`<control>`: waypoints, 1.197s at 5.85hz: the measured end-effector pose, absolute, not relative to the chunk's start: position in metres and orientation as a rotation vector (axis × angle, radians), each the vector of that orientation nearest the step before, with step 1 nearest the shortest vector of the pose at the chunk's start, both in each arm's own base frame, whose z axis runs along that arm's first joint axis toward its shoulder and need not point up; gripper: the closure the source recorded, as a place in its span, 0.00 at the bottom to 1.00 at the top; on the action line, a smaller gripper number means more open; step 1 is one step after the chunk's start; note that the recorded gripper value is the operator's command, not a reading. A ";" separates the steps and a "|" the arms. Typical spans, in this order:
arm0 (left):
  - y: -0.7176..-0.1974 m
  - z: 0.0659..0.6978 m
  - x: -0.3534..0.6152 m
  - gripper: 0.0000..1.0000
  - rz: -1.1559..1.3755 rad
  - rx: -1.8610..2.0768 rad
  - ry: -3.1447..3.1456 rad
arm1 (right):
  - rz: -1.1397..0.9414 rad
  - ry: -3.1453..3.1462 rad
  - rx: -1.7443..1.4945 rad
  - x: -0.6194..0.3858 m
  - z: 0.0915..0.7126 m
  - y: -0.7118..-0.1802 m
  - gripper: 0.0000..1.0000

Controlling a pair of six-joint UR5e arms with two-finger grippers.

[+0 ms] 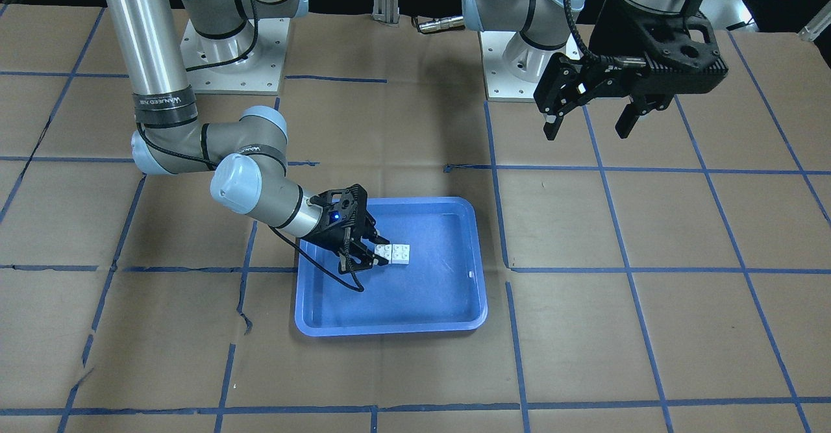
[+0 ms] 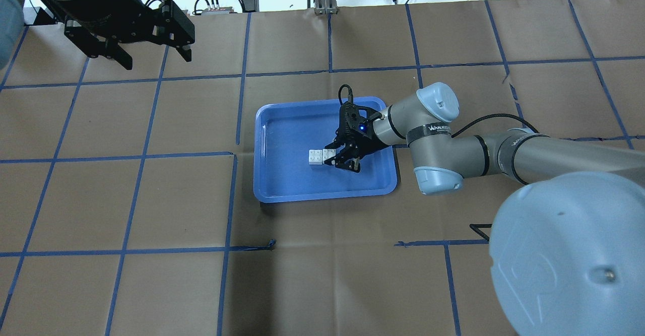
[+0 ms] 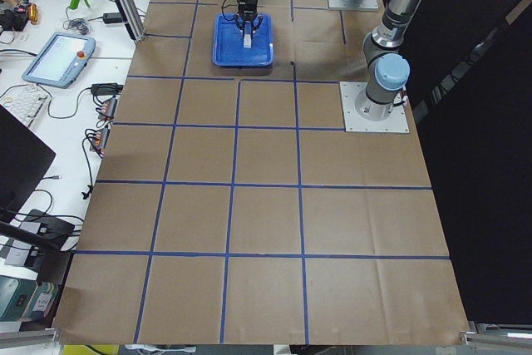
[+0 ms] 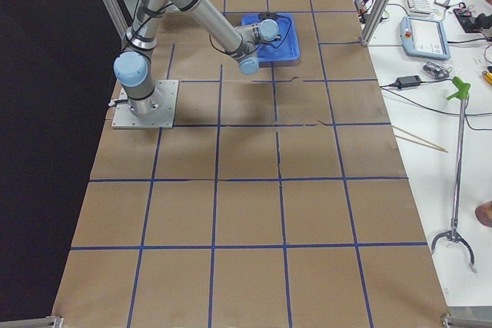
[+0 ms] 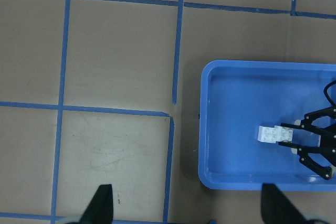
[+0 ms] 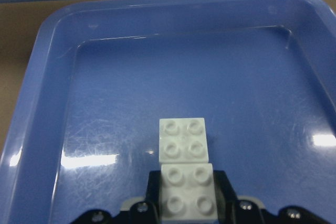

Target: Assemble white blocks and place on blue tray

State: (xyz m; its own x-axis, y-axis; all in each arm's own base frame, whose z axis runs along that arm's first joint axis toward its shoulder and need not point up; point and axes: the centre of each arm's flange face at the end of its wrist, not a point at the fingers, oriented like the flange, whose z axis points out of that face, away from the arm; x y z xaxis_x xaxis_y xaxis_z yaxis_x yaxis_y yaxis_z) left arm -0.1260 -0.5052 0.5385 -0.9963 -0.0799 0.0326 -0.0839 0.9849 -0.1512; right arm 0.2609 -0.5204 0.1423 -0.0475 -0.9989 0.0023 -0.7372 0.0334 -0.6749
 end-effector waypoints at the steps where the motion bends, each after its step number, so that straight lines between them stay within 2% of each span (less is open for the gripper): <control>1: -0.506 0.537 -0.127 0.01 0.236 0.126 -3.103 | -0.715 1.837 -1.753 0.261 0.143 -0.520 0.63; 2: -0.506 0.537 -0.127 0.01 0.235 0.125 -3.103 | -0.715 1.836 -1.752 0.261 0.143 -0.520 0.63; 4: -0.507 0.536 -0.127 0.01 0.234 0.128 -3.104 | -0.714 1.834 -1.750 0.262 0.141 -0.519 0.52; 6: -0.507 0.536 -0.127 0.01 0.234 0.128 -3.104 | -0.714 1.833 -1.748 0.262 0.141 -0.520 0.49; 7: -0.507 0.537 -0.127 0.01 0.236 0.129 -3.104 | -0.715 1.833 -1.747 0.262 0.141 -0.520 0.40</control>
State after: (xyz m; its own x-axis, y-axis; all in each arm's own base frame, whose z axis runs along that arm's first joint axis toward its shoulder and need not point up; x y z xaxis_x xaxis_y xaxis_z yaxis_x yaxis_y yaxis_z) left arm -0.1265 -0.5065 0.5368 -0.9962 -0.0805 0.0323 -0.0845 0.9851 -0.1496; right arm 0.2621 -0.5199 0.1412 -0.0470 -0.9989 -0.0027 -0.7334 0.0363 -0.6788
